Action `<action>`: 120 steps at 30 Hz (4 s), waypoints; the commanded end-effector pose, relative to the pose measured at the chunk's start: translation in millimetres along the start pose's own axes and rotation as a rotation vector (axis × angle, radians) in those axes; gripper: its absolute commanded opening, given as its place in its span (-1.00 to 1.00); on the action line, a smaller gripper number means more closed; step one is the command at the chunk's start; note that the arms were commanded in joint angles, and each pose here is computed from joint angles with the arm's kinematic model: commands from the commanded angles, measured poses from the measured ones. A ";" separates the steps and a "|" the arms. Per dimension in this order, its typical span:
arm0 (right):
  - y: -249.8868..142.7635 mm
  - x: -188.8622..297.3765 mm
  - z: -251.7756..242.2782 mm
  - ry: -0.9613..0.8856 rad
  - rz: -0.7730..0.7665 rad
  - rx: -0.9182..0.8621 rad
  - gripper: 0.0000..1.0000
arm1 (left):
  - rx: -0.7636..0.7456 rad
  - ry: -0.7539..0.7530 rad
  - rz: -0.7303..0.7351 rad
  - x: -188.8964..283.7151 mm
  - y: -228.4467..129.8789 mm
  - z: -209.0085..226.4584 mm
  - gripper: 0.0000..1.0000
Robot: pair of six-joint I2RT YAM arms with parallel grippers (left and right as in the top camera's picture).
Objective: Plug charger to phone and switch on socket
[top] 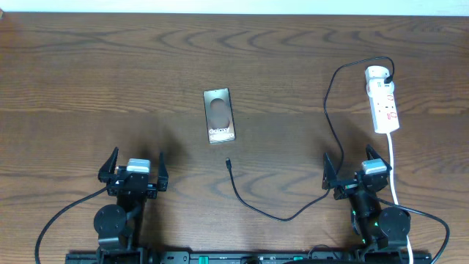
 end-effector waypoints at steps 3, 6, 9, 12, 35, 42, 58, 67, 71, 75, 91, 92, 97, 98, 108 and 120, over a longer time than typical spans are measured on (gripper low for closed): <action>-1.3 -0.1 0.4 -0.001 0.000 -0.006 0.99 | 0.016 -0.009 0.034 -2.2 -11.5 -2.5 0.96; -1.3 -0.1 0.4 -0.001 0.000 -0.006 0.99 | 0.016 -0.008 0.034 -2.2 -11.4 -2.5 0.96; -1.3 -0.1 0.4 -0.001 0.000 -0.006 0.99 | 0.016 -0.009 0.034 -2.2 -11.5 -2.5 0.96; -1.3 -0.1 0.4 -0.001 0.000 -0.006 0.99 | 0.016 -0.009 0.034 -2.2 -11.5 -2.5 0.96; -1.2 -0.1 0.4 -0.001 0.000 -0.006 0.98 | 0.016 -0.009 0.034 -2.2 -11.5 -2.5 0.96; -1.3 -0.1 0.4 -0.001 0.000 -0.007 0.99 | 0.016 -0.008 0.034 -2.2 -11.4 -2.5 0.96; -1.3 -0.1 0.4 -0.001 0.000 -0.006 0.99 | 0.016 -0.008 0.034 -2.2 -11.4 -2.5 0.96; -1.3 -0.1 0.4 -0.001 0.000 -0.007 0.98 | 0.016 -0.009 0.034 -2.2 -11.5 -2.5 0.96; -1.3 -0.1 0.4 -0.001 0.000 -0.007 0.99 | 0.016 -0.008 0.034 -2.2 -11.4 -2.5 0.96; -1.3 -0.1 0.4 -0.001 0.000 -0.006 0.98 | 0.016 0.000 0.036 -2.2 -11.5 -1.9 0.96; -1.3 -0.1 0.4 -0.001 0.000 -0.006 0.98 | 0.014 -0.011 0.004 -2.3 -7.2 -2.2 0.96; -1.3 -0.1 0.4 -0.001 0.000 -0.007 0.98 | 0.014 -0.013 0.002 -2.2 -6.9 -2.3 0.96; -1.3 -0.1 0.4 -0.001 0.000 -0.006 0.99 | 0.048 -0.010 -0.007 -1.0 -1.0 -0.9 0.96; -1.3 -0.1 0.4 -0.001 0.000 -0.006 0.98 | 0.051 -0.011 -0.007 -0.8 0.7 -0.5 0.96; -1.3 -0.1 0.4 -0.001 0.000 -0.006 0.98 | 0.063 -0.079 0.088 -12.0 35.9 5.7 0.96; -1.3 -0.1 0.4 -0.001 0.000 -0.006 0.99 | 0.150 -0.300 0.204 -77.7 118.2 17.7 0.96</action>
Point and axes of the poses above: each gripper's point midway between its finger pads, its own x axis back along the fingers, its own z axis along the line the jaws close on, y = z × x, the point moved 10 cm from there along x, back along the fingers
